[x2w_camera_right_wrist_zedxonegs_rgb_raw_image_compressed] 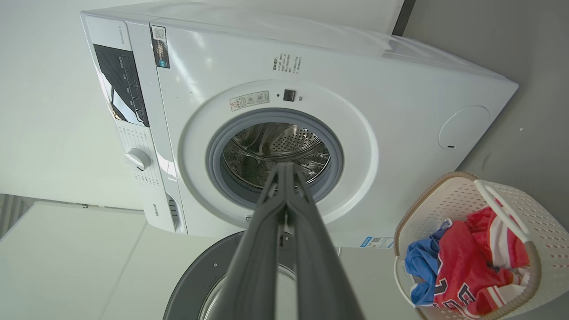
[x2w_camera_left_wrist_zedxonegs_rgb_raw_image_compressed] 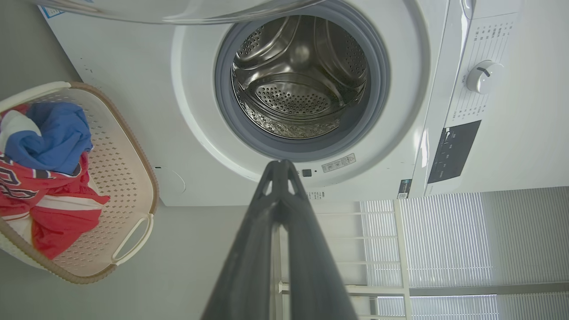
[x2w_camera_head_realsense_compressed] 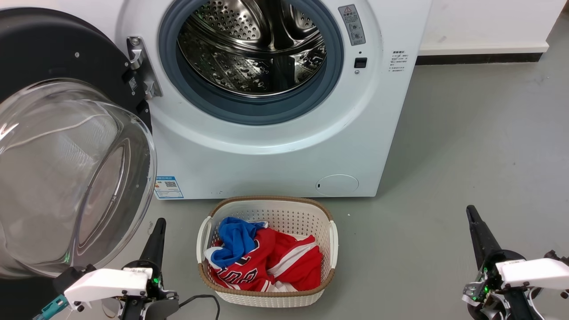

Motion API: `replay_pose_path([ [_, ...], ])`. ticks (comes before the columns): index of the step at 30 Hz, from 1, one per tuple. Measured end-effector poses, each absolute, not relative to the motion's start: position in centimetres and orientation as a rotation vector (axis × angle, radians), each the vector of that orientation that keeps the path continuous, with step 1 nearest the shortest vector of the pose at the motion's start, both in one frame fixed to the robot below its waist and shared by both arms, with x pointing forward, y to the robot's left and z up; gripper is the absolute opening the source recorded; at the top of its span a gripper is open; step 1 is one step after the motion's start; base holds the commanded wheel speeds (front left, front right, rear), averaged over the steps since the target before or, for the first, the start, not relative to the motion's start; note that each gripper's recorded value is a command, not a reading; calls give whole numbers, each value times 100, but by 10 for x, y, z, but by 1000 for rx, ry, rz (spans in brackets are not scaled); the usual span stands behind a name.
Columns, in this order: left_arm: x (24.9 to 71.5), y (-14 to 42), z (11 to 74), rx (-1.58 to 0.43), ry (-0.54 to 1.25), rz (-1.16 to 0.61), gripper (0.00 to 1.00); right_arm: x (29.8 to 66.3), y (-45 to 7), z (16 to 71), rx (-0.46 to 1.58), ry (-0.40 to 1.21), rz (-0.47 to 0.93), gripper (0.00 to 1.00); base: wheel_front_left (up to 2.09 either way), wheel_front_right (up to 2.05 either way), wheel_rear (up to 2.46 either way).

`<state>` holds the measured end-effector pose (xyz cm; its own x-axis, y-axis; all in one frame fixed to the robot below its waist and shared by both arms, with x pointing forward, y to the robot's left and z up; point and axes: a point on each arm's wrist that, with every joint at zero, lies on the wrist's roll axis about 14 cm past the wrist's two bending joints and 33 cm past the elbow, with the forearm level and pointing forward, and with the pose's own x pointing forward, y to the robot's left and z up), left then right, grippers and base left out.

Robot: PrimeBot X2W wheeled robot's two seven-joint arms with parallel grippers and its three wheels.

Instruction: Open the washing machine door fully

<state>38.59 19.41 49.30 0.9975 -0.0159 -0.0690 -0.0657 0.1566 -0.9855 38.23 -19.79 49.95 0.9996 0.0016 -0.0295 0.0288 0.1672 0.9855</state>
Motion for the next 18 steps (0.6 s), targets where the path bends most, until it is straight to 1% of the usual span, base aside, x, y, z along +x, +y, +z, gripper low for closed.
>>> replay_pose_path([
  [18, 388, 199, 502, -1540, 20, 16, 0, 387, -199, 504, 1535, 10, -8, 0, 0, 0, 0],
])
